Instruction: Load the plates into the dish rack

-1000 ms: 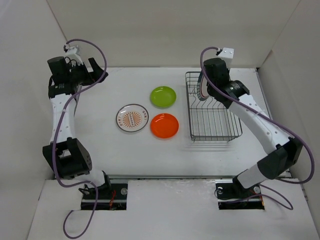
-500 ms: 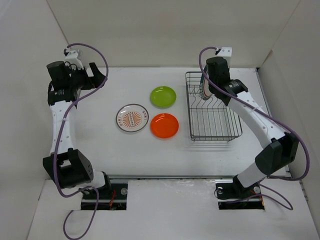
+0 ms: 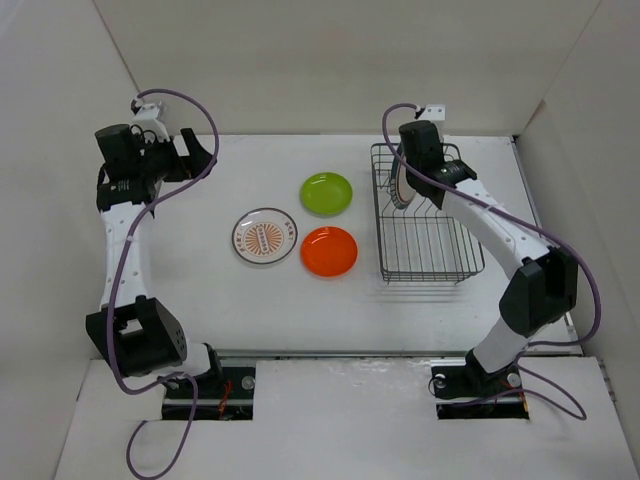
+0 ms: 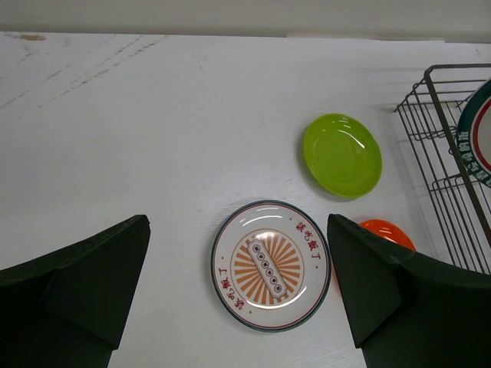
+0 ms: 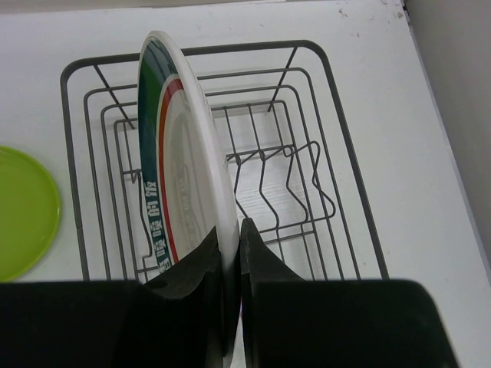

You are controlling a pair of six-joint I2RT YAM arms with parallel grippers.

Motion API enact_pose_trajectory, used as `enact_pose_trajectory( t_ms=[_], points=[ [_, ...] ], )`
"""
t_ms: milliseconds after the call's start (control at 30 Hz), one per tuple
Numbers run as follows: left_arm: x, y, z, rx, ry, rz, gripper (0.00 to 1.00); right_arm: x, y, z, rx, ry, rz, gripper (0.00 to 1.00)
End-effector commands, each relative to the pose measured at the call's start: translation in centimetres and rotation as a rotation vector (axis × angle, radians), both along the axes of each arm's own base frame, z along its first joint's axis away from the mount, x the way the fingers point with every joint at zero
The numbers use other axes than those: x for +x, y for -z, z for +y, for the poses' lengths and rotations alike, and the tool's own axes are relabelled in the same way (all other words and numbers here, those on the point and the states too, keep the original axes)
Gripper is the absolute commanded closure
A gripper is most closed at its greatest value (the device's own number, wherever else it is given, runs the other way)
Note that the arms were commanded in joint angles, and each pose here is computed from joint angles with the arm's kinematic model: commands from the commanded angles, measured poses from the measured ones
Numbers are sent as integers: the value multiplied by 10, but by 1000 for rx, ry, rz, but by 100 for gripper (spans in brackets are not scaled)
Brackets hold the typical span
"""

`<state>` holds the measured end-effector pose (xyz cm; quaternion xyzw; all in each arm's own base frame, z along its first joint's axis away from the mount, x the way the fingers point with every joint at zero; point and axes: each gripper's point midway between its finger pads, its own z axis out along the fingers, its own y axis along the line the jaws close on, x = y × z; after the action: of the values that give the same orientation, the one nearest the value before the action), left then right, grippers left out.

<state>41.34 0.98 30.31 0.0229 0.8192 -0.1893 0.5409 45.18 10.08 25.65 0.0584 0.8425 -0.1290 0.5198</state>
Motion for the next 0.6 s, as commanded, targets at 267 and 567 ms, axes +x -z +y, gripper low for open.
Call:
enact_pose_trajectory(
  t_ms=[267, 567],
  points=[
    [0, -2, -2, 15, 28, -28, 0, 15, -13, 5, 57, 27, -89, 100],
    [-3, 26, 2, 41, 23, 20, 0, 25, 14, 5, 51, 63, -30, 92]
  ],
)
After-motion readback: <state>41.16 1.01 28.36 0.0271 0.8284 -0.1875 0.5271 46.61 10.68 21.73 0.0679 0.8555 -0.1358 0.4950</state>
